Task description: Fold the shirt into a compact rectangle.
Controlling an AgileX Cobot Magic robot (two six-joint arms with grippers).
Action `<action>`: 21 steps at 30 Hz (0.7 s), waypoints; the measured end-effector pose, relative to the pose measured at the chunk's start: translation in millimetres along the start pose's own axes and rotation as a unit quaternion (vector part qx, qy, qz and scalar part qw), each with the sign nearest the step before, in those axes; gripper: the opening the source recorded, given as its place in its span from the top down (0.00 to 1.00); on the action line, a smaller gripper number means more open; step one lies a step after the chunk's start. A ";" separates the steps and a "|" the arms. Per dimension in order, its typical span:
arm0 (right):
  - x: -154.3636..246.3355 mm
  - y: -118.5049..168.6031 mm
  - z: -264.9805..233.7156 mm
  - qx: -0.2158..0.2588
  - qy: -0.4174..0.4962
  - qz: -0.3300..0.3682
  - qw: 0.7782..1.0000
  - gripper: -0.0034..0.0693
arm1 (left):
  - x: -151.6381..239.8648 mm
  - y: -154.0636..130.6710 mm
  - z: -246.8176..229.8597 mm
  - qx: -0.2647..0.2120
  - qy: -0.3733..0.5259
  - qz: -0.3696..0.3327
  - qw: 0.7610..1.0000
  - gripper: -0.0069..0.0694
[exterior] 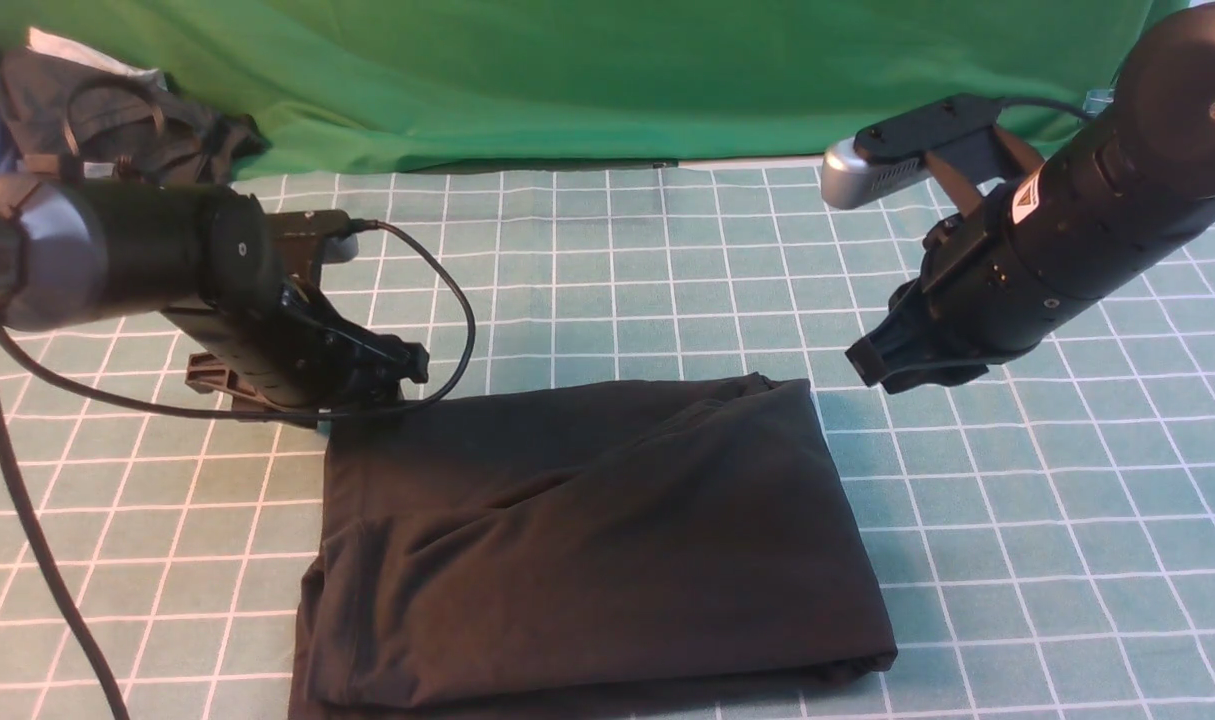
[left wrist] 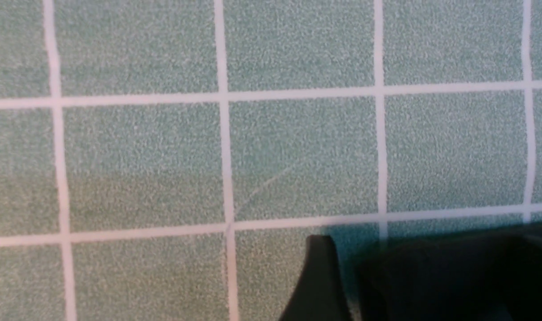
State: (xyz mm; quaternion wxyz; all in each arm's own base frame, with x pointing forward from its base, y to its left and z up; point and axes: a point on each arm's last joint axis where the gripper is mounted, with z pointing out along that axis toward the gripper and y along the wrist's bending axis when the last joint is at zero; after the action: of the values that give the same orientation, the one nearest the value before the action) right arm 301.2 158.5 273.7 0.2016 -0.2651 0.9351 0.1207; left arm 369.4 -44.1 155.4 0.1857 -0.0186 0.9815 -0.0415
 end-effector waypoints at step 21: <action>-41.6 -51.8 98.5 -0.071 0.074 0.118 0.988 0.17 | -1.8 -2.7 5.8 0.017 0.014 0.015 1.000 0.82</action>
State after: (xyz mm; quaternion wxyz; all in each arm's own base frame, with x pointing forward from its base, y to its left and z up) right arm 392.6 166.8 198.2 0.0971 -0.1746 0.9613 0.1896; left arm 373.3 -47.1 150.9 0.1730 0.0002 0.9833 -0.0560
